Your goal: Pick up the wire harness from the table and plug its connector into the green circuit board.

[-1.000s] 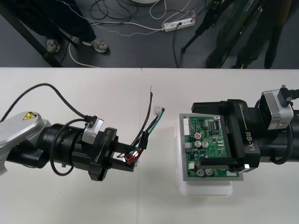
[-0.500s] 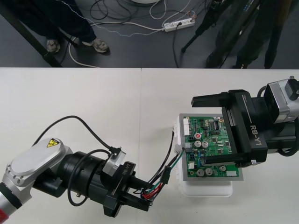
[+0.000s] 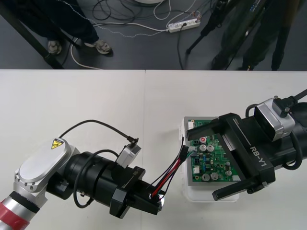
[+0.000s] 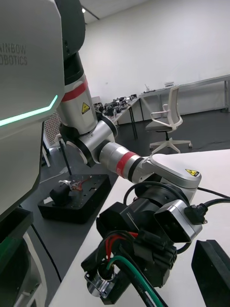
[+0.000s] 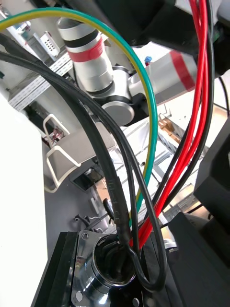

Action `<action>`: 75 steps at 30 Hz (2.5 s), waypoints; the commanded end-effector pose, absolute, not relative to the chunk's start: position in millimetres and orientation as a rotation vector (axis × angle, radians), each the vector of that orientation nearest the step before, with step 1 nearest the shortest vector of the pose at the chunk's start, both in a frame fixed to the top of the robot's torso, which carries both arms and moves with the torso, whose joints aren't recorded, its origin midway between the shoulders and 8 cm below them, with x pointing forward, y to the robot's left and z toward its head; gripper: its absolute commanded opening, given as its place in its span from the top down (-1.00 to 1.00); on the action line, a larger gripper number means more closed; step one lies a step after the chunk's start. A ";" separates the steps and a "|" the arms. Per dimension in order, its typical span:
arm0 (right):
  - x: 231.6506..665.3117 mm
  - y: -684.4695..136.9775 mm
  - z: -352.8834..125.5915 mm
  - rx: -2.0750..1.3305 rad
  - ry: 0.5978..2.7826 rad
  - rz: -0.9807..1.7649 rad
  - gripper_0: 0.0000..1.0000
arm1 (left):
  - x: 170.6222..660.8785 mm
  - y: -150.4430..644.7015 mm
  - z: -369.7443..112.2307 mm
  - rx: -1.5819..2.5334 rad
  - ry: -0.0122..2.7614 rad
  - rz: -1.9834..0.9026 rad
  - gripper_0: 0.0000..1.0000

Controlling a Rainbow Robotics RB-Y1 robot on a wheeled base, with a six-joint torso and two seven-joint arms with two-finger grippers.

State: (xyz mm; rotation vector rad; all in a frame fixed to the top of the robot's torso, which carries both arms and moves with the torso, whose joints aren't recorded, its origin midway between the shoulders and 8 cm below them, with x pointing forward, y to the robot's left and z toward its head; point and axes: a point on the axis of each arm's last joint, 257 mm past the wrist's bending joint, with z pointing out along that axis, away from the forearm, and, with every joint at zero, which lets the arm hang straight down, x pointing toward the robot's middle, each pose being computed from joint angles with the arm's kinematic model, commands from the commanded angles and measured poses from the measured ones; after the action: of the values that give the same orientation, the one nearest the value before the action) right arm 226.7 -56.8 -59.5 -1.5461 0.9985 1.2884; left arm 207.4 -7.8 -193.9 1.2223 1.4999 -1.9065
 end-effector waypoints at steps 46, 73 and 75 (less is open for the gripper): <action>226.5 -41.5 -48.5 -1.750 0.770 1.200 -1.00 | 159.2 -29.1 -152.5 1.203 1.383 -2.202 1.00; 222.2 -36.7 -42.5 -1.727 0.728 1.219 1.00 | 157.8 -27.6 -148.2 1.199 1.375 -2.215 1.00; 222.4 -36.8 -41.4 -1.723 0.726 1.221 1.00 | 157.6 -27.5 -148.4 1.197 1.376 -2.215 1.00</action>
State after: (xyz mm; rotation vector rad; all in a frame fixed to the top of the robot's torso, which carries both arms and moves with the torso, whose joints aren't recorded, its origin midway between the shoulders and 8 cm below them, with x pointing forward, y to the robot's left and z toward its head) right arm 228.8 -41.7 -52.0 -1.6958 0.8402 1.2479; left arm 184.0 -26.4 -162.4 1.1757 1.4188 -2.0990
